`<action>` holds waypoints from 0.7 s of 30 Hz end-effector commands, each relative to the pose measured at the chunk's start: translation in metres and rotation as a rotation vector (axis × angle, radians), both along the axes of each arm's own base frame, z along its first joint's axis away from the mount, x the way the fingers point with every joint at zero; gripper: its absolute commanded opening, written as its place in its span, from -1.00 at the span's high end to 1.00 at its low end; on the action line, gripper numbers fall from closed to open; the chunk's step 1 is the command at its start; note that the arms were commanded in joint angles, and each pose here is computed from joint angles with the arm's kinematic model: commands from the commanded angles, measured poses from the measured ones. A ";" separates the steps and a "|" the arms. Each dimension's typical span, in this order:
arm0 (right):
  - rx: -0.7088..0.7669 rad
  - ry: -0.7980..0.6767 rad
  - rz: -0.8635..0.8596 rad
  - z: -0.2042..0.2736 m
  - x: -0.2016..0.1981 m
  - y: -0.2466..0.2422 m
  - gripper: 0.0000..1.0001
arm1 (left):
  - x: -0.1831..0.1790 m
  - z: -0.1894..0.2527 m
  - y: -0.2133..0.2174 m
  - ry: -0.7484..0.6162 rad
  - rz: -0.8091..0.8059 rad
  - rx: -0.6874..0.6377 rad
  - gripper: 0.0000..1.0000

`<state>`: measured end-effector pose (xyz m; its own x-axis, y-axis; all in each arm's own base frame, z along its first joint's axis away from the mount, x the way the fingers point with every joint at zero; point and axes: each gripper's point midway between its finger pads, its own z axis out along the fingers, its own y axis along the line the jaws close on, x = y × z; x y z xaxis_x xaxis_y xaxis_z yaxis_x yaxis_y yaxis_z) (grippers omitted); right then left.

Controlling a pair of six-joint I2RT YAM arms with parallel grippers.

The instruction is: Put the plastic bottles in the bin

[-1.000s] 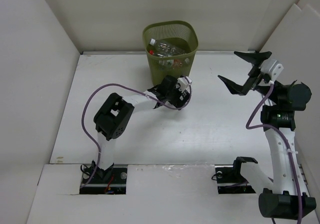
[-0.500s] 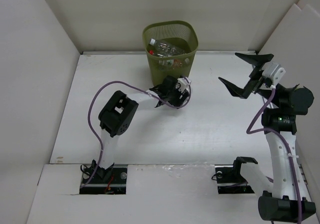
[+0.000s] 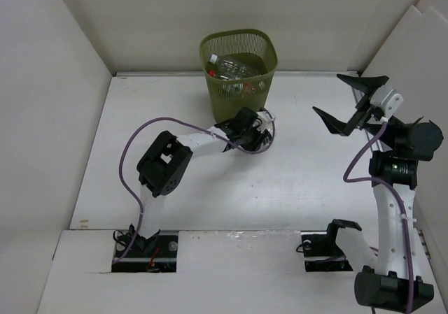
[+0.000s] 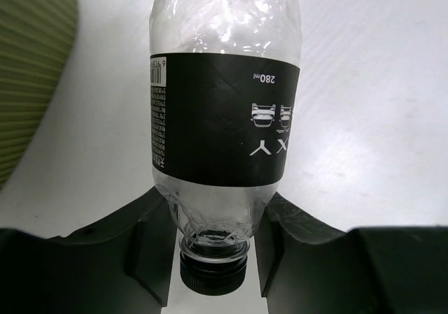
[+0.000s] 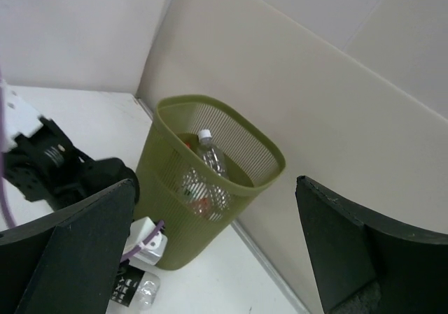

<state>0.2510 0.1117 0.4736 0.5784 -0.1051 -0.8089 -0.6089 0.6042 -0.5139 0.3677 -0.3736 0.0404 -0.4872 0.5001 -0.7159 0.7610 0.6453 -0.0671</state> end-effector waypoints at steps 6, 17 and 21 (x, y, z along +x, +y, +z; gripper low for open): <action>0.013 0.063 0.022 -0.011 0.006 -0.004 -1.00 | -0.056 0.175 -0.058 -0.229 0.060 -0.276 1.00; -0.007 -0.068 0.046 0.041 -0.037 0.007 -1.00 | -0.060 0.293 -0.037 -0.393 0.276 -0.434 1.00; -0.012 -0.084 0.060 0.051 -0.046 0.010 -1.00 | -0.054 0.336 -0.011 -0.474 0.324 -0.475 1.00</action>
